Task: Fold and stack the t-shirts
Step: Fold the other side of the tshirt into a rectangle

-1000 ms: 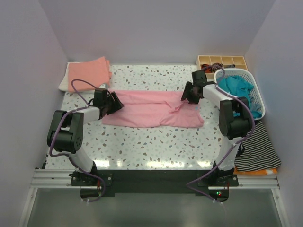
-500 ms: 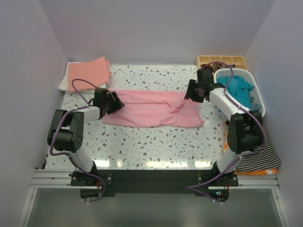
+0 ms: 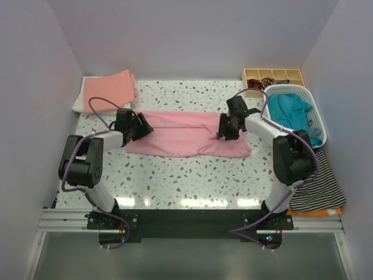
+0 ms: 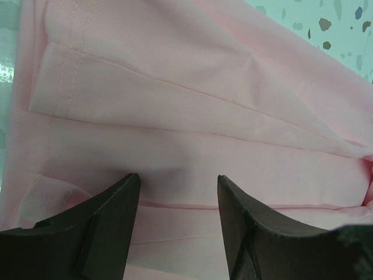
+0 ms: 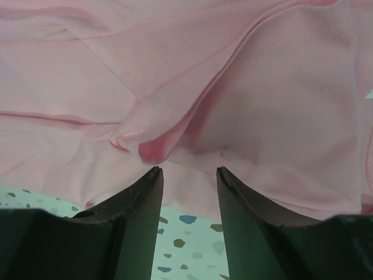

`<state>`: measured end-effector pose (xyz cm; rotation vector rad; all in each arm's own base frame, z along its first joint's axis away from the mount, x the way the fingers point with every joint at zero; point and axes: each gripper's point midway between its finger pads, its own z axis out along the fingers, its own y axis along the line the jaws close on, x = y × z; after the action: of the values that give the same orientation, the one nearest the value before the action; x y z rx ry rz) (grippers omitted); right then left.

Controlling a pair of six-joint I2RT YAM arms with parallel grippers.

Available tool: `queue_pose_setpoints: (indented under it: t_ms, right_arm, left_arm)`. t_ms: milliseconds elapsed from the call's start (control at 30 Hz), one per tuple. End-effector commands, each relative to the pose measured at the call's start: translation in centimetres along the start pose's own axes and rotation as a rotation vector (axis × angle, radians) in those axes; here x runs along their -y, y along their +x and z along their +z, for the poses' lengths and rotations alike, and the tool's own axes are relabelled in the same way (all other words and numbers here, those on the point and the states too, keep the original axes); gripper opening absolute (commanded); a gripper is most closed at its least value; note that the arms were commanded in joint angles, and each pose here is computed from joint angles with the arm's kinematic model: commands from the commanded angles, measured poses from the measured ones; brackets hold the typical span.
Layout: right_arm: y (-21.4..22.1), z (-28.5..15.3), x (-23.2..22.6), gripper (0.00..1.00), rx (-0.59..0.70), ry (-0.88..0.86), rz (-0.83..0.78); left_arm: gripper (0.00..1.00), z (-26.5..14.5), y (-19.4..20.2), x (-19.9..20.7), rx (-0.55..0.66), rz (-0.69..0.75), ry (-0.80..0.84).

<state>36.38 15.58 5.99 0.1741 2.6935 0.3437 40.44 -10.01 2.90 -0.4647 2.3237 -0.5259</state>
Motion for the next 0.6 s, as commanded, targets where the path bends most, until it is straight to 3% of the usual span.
queue_pose_setpoints:
  t_ms: [0, 400, 567]
  right_arm:
    - [-1.0, 0.7, -0.8, 0.46, 0.006, -0.011, 0.015]
    - [-5.4, 2.6, -3.2, 0.47, 0.065, -0.057, -0.018]
    - [-5.7, 4.7, -4.2, 0.49, 0.027, -0.095, -0.03]
  left_arm:
    - [0.61, -0.5, -0.1, -0.4, -0.004, 0.039, -0.031]
    - [0.61, -0.9, -0.1, -0.8, -0.002, 0.049, -0.054]
    - [0.61, -1.4, 0.0, -1.1, 0.004, 0.054, -0.07]
